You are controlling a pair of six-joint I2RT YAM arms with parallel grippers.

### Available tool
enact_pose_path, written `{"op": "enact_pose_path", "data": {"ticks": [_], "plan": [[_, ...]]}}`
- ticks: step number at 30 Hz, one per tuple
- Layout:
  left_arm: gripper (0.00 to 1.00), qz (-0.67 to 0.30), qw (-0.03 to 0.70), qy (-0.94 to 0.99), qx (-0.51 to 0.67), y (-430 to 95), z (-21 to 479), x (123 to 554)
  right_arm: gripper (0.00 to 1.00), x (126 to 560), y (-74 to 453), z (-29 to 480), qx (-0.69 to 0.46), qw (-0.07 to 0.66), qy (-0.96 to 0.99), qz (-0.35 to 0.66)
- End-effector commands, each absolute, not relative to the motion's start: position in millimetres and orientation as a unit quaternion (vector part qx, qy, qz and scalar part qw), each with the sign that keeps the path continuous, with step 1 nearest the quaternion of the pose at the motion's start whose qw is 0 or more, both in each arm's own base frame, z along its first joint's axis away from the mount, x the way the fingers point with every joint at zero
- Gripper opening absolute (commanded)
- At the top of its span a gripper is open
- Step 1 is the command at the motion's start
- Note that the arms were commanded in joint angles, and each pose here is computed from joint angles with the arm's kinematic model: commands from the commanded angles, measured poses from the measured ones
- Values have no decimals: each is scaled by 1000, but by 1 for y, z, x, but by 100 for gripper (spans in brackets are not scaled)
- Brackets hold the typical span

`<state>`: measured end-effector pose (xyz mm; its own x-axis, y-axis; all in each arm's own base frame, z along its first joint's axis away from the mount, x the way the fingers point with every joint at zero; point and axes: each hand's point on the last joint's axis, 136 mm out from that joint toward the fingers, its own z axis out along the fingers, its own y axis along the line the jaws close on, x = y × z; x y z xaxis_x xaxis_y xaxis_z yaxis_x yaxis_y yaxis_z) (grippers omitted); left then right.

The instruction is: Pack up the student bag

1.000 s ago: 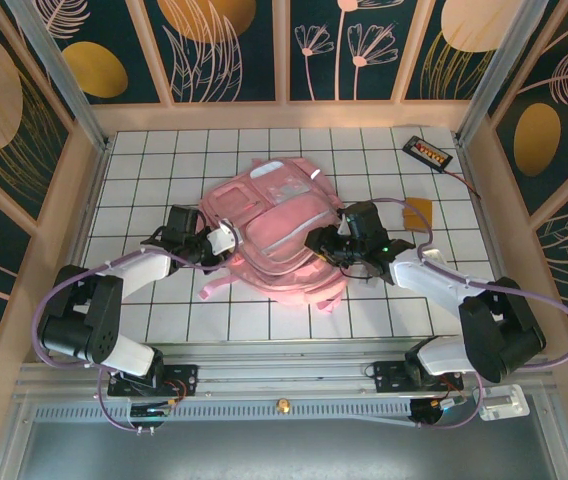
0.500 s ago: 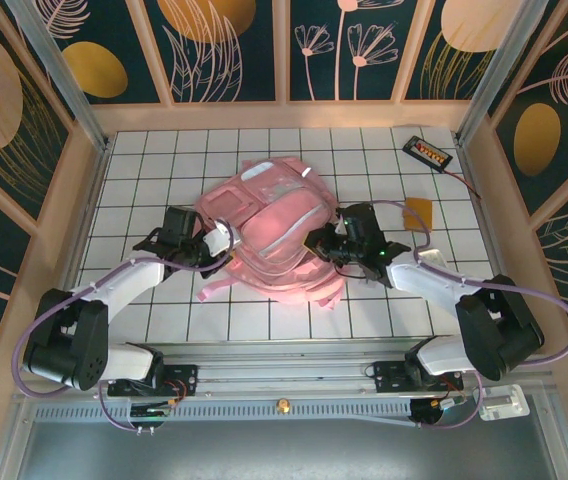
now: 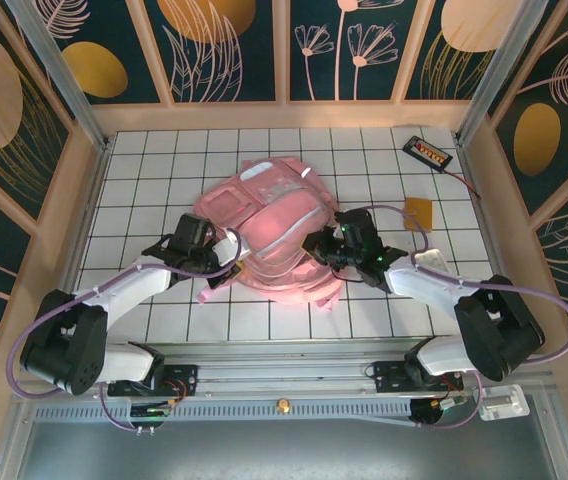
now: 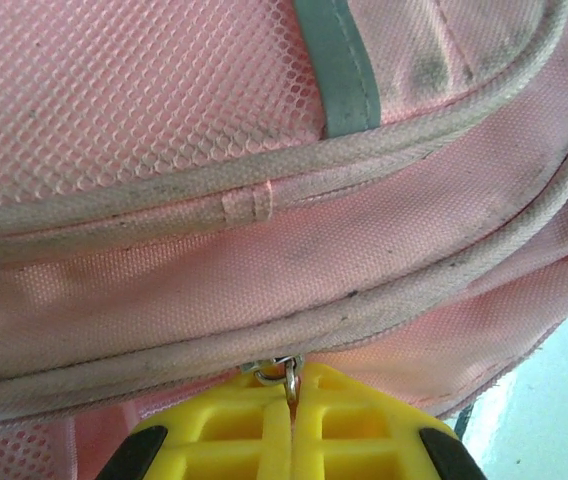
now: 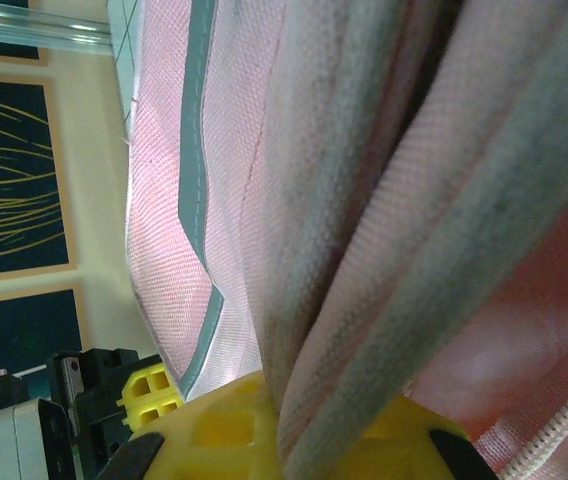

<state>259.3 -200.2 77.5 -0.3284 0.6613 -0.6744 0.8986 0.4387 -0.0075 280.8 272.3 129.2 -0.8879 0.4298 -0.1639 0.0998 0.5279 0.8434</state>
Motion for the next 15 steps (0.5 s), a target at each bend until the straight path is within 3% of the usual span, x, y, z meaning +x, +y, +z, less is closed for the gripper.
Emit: {"op": "enact_pose_path", "data": {"ticks": [1, 7, 15], "plan": [[0, -233, 331, 763, 503, -229, 101, 252, 0, 278, 280, 148, 134, 199, 847, 475], [0, -243, 314, 758, 518, -253, 98, 237, 0, 274, 295, 143, 130, 186, 842, 489], [0, -275, 347, 739, 508, -286, 123, 229, 0, 273, 313, 138, 123, 177, 841, 496]]}}
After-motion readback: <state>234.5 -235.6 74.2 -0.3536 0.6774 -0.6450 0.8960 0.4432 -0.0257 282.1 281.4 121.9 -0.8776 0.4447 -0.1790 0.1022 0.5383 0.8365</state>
